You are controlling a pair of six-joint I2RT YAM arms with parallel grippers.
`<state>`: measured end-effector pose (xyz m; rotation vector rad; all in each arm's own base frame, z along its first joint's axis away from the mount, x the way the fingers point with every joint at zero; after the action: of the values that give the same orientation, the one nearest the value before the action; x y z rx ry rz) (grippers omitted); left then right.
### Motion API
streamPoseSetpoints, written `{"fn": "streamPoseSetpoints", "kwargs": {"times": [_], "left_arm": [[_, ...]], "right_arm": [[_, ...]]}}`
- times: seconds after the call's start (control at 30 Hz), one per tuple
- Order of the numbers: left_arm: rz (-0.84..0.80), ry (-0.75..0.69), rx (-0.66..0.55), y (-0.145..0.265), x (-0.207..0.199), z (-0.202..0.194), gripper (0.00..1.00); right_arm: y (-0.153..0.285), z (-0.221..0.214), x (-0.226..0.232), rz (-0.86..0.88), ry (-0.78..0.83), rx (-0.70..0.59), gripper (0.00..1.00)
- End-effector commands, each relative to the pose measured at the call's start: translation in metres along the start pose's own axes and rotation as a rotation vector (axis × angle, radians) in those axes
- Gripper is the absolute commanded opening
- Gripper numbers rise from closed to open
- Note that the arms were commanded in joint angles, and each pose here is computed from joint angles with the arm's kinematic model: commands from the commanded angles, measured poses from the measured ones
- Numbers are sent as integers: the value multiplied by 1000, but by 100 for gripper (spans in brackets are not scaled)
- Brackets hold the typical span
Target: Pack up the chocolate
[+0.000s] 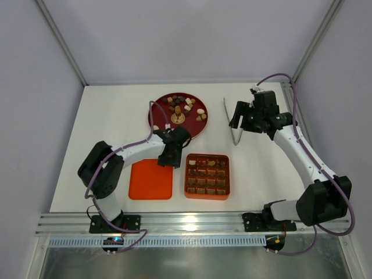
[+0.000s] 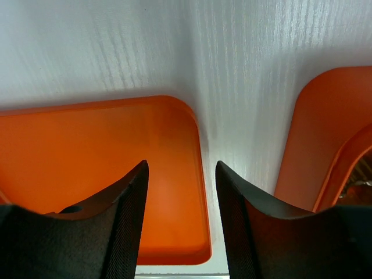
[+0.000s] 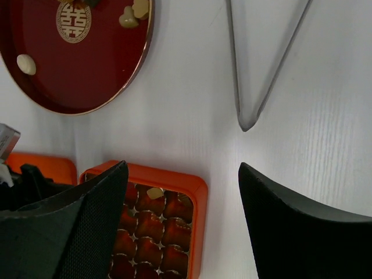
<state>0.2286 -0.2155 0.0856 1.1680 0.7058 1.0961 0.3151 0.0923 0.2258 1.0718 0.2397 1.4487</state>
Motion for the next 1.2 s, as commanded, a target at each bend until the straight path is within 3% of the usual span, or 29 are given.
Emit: {"fn": "streamPoseSetpoints", "kwargs": {"times": [0.0,0.13,0.3,0.33,0.47,0.8,1.17], "left_arm": [[62,39,-56,-4,-6,14,49],[98,37,-57,-14,-8,16,43],[138,25,-40,-26,-7,16,27],[139,21,-35,-28,-8,16,19],[136,1,-31,-32,-9,18,0],[26,-17,-57,6,-16,37,0],[-93,58,-58,36,-7,50,0]], "right_arm": [[16,-8,22,98,10,-27,77],[26,-22,30,152,15,-20,74],[38,-46,46,223,34,11,73],[39,-56,51,244,36,31,73],[44,-76,57,293,14,59,70],[65,-121,72,450,-28,127,68],[44,-187,116,536,-17,239,64]]}}
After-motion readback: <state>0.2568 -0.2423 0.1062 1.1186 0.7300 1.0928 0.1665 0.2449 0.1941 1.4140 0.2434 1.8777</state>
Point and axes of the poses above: each gripper's point midway between its finger pads, its own y axis back along the fingers, its own x axis along the line the jaws close on, z = x × y, the point moved 5 cm from there along y, back along the fingers, and after that the axes turned 14 degrees about -y, right-handed, at the moved point
